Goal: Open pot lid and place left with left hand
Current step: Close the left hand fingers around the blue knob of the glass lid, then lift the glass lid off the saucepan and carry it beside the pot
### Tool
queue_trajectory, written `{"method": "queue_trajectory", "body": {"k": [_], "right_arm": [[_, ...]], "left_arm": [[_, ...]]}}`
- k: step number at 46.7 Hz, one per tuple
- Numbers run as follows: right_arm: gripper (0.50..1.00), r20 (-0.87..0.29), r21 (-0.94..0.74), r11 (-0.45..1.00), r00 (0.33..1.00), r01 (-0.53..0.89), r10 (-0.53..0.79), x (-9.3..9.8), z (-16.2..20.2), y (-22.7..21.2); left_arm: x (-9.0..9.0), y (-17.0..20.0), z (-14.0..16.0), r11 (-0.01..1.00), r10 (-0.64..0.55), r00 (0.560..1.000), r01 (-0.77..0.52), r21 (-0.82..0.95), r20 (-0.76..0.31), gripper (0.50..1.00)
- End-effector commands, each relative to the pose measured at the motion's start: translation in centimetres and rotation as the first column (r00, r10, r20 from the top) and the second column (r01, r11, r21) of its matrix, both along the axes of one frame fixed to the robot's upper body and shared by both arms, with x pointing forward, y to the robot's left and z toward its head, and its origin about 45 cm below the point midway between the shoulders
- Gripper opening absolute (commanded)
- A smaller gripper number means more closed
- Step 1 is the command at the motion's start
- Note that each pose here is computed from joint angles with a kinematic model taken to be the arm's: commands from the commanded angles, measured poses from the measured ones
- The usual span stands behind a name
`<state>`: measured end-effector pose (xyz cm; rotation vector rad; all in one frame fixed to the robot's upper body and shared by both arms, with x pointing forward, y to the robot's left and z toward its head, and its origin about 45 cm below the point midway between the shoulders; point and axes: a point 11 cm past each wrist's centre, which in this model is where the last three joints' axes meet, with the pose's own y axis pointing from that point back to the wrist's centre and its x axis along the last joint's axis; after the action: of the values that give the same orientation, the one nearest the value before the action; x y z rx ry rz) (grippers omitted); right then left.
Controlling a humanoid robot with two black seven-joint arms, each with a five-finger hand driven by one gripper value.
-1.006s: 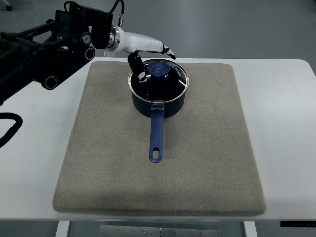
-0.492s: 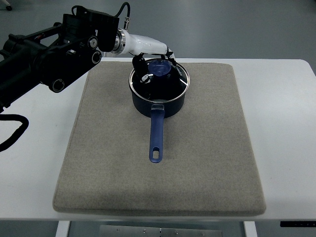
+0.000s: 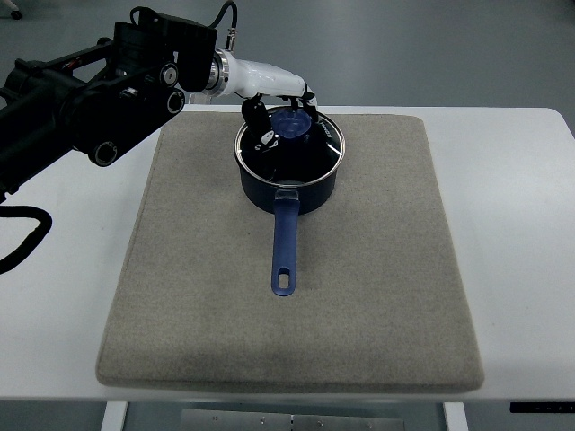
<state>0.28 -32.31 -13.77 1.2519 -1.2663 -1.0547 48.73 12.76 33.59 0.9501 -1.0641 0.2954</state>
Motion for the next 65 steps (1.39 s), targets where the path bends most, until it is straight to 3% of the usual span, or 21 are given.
{"method": "queue_trajectory", "body": {"k": [1, 11, 20, 22, 27, 29, 32, 41, 65], "right_arm": [[0.917, 0.000, 0.000, 1.000, 1.000, 0.000, 0.000, 0.0, 0.0, 0.0], [0.917, 0.000, 0.000, 1.000, 1.000, 0.000, 0.000, 0.0, 0.0, 0.0], [0.917, 0.000, 0.000, 1.000, 1.000, 0.000, 0.000, 0.0, 0.0, 0.0], [0.917, 0.000, 0.000, 1.000, 1.000, 0.000, 0.000, 0.0, 0.0, 0.0], [0.917, 0.000, 0.000, 1.000, 1.000, 0.000, 0.000, 0.0, 0.0, 0.0], [0.917, 0.000, 0.000, 1.000, 1.000, 0.000, 0.000, 0.0, 0.0, 0.0], [0.917, 0.000, 0.000, 1.000, 1.000, 0.000, 0.000, 0.0, 0.0, 0.0], [0.917, 0.000, 0.000, 1.000, 1.000, 0.000, 0.000, 0.0, 0.0, 0.0], [0.917, 0.000, 0.000, 1.000, 1.000, 0.000, 0.000, 0.0, 0.0, 0.0]], "left_arm": [[0.0, 0.1, 0.1, 1.000, 0.002, 1.000, -0.002, 0.001, 0.000, 0.780], [0.1, 0.2, 0.1, 1.000, 0.005, 1.000, -0.005, 0.002, 0.000, 0.705], [0.0, 0.2, 0.0, 1.000, 0.002, 1.000, -0.002, 0.001, -0.001, 0.698], [0.0, 0.2, 0.0, 1.000, 0.002, 1.000, -0.002, 0.001, -0.001, 0.669], [0.0, 0.2, 0.0, 1.000, 0.004, 1.000, -0.004, 0.001, -0.001, 0.658], [0.0, 0.2, 0.0, 1.000, 0.004, 1.000, -0.004, 0.001, -0.001, 0.626], [0.0, 0.2, 0.0, 1.000, 0.004, 1.000, -0.004, 0.002, -0.001, 0.617], [0.1, 0.4, 0.2, 1.000, 0.007, 1.000, -0.007, 0.002, 0.002, 0.500], [0.3, 0.6, 2.1, 1.000, 0.007, 1.000, -0.007, -0.009, 0.021, 0.500]]}}
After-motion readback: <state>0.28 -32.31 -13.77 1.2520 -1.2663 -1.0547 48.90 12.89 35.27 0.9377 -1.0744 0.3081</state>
